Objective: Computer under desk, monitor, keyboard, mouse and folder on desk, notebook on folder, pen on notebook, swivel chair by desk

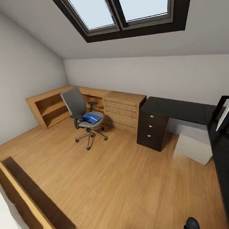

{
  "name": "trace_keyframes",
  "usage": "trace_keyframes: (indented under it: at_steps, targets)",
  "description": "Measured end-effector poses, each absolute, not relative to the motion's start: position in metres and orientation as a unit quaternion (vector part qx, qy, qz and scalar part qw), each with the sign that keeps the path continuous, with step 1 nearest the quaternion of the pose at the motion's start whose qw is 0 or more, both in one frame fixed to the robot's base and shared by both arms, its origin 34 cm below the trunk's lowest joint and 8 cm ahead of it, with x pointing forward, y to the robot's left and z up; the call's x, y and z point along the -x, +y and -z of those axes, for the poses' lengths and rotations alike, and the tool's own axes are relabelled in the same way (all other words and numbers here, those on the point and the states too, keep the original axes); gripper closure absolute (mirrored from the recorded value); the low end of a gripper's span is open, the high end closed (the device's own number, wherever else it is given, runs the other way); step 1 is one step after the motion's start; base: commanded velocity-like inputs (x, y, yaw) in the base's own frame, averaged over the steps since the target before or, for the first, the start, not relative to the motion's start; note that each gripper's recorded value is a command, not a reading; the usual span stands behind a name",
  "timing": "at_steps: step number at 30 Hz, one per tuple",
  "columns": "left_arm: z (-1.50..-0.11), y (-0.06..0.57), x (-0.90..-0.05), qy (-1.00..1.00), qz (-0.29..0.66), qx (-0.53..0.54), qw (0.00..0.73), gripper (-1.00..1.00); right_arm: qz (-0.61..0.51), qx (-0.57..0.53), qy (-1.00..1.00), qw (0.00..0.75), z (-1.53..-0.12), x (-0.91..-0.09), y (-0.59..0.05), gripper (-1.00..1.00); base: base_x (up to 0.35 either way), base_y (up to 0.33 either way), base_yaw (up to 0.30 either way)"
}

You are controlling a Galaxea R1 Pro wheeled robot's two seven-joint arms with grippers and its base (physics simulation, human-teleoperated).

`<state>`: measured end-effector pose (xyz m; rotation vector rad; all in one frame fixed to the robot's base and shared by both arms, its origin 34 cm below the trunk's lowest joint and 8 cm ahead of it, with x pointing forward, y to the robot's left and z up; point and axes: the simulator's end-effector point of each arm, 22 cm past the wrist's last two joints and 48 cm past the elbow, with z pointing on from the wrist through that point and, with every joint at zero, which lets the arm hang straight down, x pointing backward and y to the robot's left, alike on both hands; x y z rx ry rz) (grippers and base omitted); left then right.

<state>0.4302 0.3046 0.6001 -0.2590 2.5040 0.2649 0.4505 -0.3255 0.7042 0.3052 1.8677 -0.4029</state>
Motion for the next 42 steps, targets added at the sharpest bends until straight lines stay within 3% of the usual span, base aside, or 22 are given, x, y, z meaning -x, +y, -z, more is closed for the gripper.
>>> trace_keyframes:
  at_steps: [9, 42]
  targets:
    - [-0.6023, 0.3045, -0.4327, 0.942, -0.099, 0.098, 0.304, -1.0, 0.172, -0.129, 0.793, 0.57, -0.7062, -0.4517, -0.3268, 1.0, 0.325, 0.0, 0.116]
    - [-0.6023, 0.3033, -0.4326, 0.942, -0.099, 0.096, 0.305, -1.0, 0.17, -0.113, 0.796, 0.57, -0.7056, -0.4515, -0.3318, 1.0, 0.328, -0.001, 0.002]
